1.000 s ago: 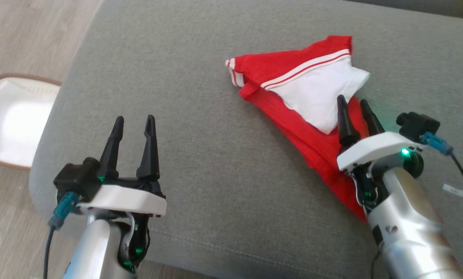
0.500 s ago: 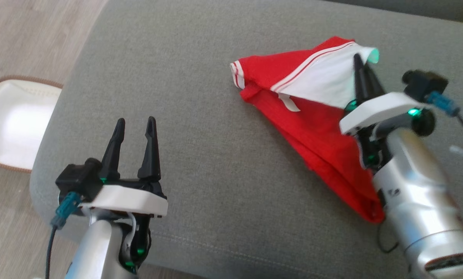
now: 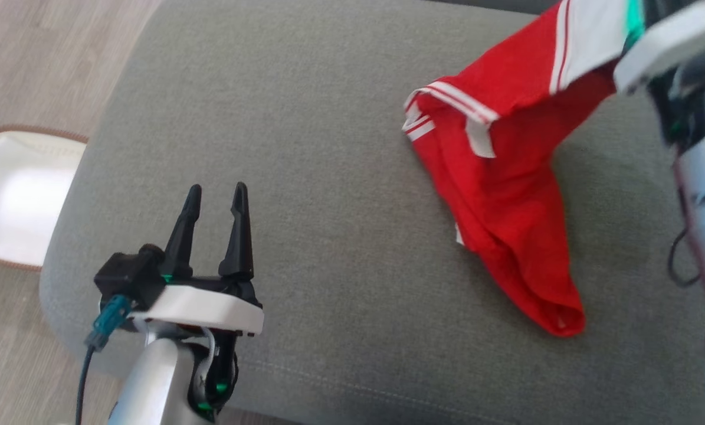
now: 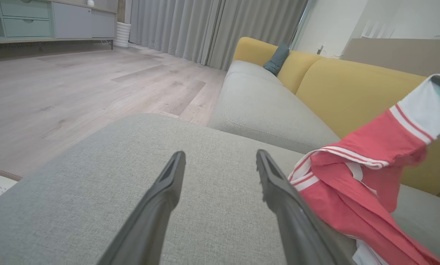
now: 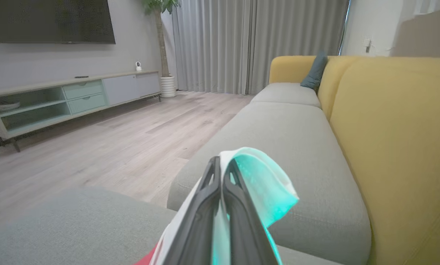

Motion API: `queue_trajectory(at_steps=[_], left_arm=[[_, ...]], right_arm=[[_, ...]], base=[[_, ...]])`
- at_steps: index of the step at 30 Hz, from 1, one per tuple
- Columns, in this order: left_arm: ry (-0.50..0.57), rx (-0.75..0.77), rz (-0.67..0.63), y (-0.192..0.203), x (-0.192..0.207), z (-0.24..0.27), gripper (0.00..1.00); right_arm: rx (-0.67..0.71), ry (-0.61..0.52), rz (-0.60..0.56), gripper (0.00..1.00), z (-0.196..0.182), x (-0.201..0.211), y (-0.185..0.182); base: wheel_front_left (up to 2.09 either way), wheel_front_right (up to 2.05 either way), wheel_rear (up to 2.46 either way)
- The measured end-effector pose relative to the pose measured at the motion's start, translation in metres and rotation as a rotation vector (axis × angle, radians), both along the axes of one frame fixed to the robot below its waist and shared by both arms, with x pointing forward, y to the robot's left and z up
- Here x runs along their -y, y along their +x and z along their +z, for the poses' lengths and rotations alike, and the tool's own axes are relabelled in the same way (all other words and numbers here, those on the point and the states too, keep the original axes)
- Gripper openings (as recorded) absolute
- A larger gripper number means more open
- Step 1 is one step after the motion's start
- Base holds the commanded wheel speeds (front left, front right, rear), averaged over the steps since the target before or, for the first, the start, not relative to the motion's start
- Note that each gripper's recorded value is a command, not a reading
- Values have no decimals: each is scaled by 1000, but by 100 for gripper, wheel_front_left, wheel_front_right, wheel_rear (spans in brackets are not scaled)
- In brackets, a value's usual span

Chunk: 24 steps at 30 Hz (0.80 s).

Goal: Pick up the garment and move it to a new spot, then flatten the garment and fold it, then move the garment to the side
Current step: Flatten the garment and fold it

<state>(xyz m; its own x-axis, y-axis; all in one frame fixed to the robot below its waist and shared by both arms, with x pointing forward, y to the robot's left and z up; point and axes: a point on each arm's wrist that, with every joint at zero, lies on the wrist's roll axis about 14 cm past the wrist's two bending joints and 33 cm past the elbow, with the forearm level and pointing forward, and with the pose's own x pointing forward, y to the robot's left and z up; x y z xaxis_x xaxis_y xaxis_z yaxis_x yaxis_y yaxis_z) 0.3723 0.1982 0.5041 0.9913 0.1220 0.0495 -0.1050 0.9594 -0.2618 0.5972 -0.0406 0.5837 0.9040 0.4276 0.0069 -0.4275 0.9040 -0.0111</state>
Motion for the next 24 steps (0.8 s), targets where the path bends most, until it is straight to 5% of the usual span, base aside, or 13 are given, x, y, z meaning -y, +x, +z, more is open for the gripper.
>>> queue_trajectory(at_steps=[9, 11, 13, 18, 24], left_arm=[[-16, -32, 29, -2, -9, -9, 100], [-12, -37, 39, -1, -12, -11, 100], [-12, -47, 46, 0, -14, -14, 100], [-8, -61, 55, 5, -19, -18, 100], [-11, -57, 26, 17, -11, -18, 100]], right_arm=[[-8, -143, 29, 5, 8, -16, 35], [-52, -183, 34, 65, -11, -19, 40], [-108, -208, 26, 100, -33, -17, 44], [-217, -204, -2, 100, -69, -10, 52], [-207, -164, -19, 100, -60, -8, 56]], base=[[0, 0, 0], [0, 0, 0], [0, 0, 0], [0, 0, 0], [0, 0, 0]])
